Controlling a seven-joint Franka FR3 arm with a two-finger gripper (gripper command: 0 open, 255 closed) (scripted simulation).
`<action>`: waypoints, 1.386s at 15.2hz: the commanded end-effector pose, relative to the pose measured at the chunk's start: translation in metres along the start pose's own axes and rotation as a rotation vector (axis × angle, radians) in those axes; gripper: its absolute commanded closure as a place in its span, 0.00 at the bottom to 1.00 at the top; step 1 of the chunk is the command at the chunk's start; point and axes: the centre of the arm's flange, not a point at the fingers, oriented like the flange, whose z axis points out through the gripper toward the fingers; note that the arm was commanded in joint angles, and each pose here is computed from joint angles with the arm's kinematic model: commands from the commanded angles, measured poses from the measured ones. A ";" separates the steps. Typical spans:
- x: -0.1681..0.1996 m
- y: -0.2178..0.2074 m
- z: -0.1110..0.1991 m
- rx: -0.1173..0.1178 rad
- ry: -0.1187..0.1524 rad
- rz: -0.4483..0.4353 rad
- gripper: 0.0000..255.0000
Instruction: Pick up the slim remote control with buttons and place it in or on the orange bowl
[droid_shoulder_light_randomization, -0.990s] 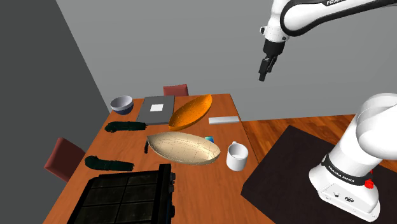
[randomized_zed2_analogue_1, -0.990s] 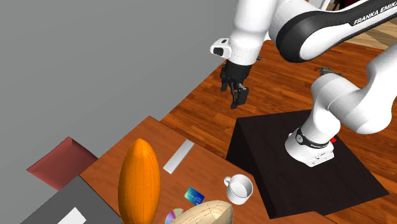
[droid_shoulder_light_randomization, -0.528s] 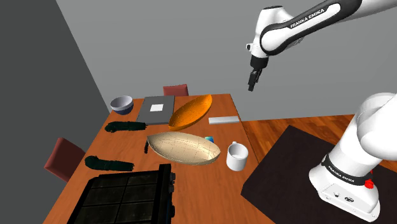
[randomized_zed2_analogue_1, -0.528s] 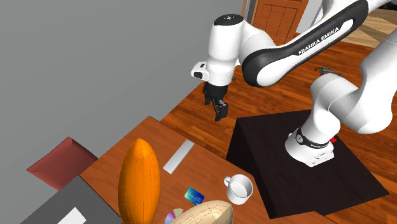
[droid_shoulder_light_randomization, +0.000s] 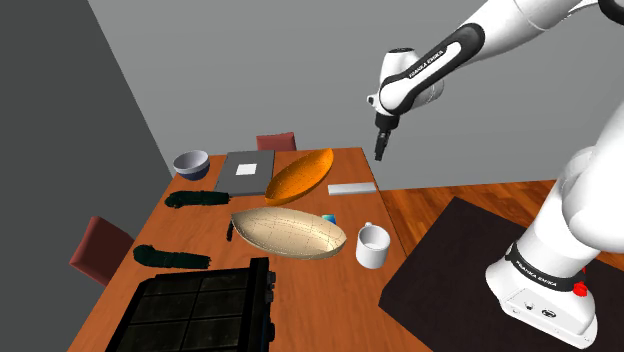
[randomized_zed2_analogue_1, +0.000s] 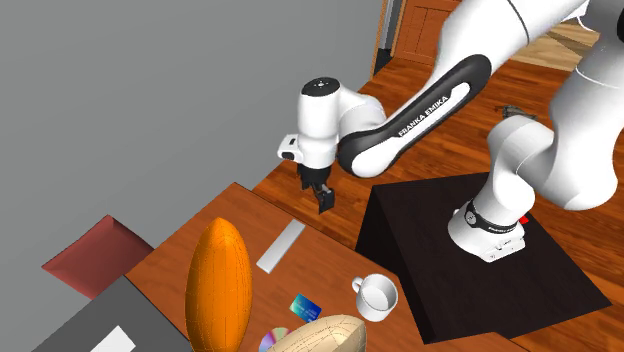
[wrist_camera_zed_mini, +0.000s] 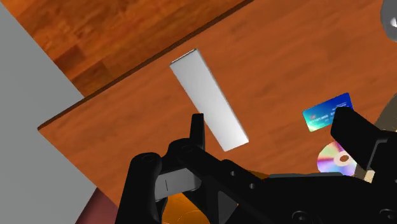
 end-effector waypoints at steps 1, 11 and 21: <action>0.011 0.013 0.024 0.004 -0.002 -0.033 0.00; 0.073 0.035 0.140 0.034 -0.016 -0.193 0.00; 0.106 0.041 0.223 0.049 -0.023 -0.277 0.00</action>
